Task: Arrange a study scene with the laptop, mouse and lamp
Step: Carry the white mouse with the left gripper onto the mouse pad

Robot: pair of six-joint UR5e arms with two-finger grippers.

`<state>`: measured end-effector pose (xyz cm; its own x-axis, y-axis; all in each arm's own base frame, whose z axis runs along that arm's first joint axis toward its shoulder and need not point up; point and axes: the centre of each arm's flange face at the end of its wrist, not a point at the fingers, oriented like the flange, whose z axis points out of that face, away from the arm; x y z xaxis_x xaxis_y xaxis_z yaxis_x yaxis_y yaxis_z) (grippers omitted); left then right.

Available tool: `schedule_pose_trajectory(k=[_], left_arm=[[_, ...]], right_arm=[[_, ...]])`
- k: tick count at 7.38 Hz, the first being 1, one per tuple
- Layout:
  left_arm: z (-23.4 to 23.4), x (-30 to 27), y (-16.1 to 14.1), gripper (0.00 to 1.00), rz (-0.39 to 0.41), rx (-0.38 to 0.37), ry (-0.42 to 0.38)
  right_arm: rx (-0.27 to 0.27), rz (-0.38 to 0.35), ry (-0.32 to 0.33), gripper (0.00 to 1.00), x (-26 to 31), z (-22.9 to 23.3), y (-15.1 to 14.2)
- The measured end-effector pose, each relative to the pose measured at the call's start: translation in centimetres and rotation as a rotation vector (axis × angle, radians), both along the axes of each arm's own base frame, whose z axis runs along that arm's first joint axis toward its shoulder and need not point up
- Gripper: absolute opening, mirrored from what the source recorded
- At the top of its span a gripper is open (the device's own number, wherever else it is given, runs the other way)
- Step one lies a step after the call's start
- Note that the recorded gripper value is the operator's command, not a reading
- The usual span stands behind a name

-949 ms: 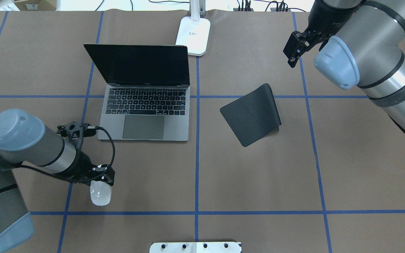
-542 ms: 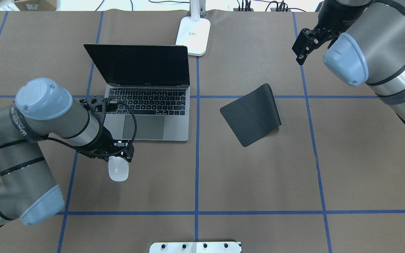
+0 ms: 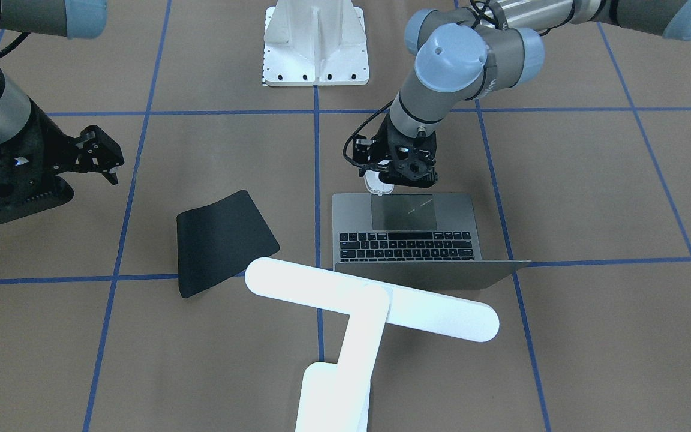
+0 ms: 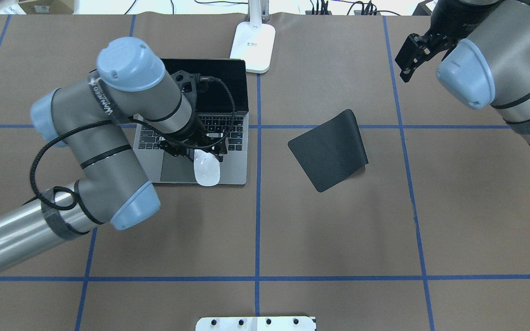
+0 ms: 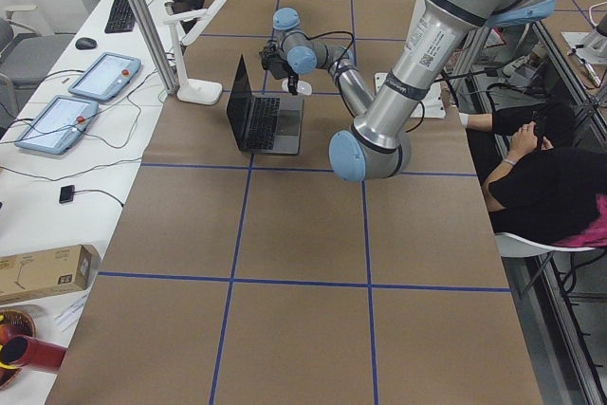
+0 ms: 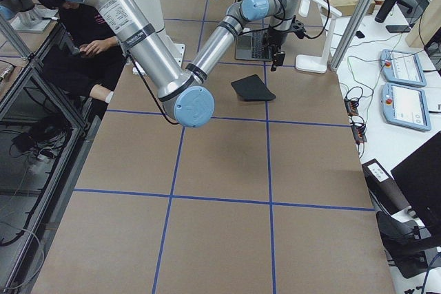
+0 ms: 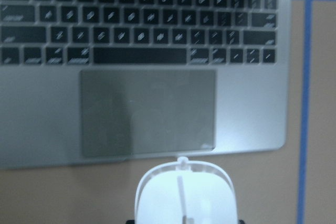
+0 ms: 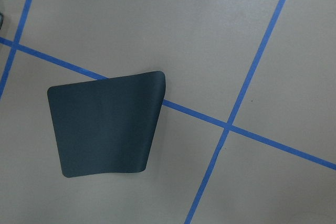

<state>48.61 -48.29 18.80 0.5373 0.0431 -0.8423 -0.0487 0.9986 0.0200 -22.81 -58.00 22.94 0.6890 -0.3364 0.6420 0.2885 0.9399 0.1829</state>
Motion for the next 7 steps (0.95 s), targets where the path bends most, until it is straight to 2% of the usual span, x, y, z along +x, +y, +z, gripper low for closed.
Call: schedule_pose_trajectory(k=[3,5,7], left_arm=[[-6.0,5.1,-3.5,0.53,-0.012,-0.017,0.001],[-9.7,8.6,-3.8,0.53,-0.007,-0.04,0.0],[-11.8,13.1,-3.8,0.53,-0.026,-0.032,0.003]], right_arm=[[-0.027,0.034,0.006,1.0,2.3,1.8,-0.6],[-0.038,0.039,0.017,1.0,3.9,3.7,-0.8],[-0.047,0.045,0.024,1.0,5.0,4.9,-0.9]])
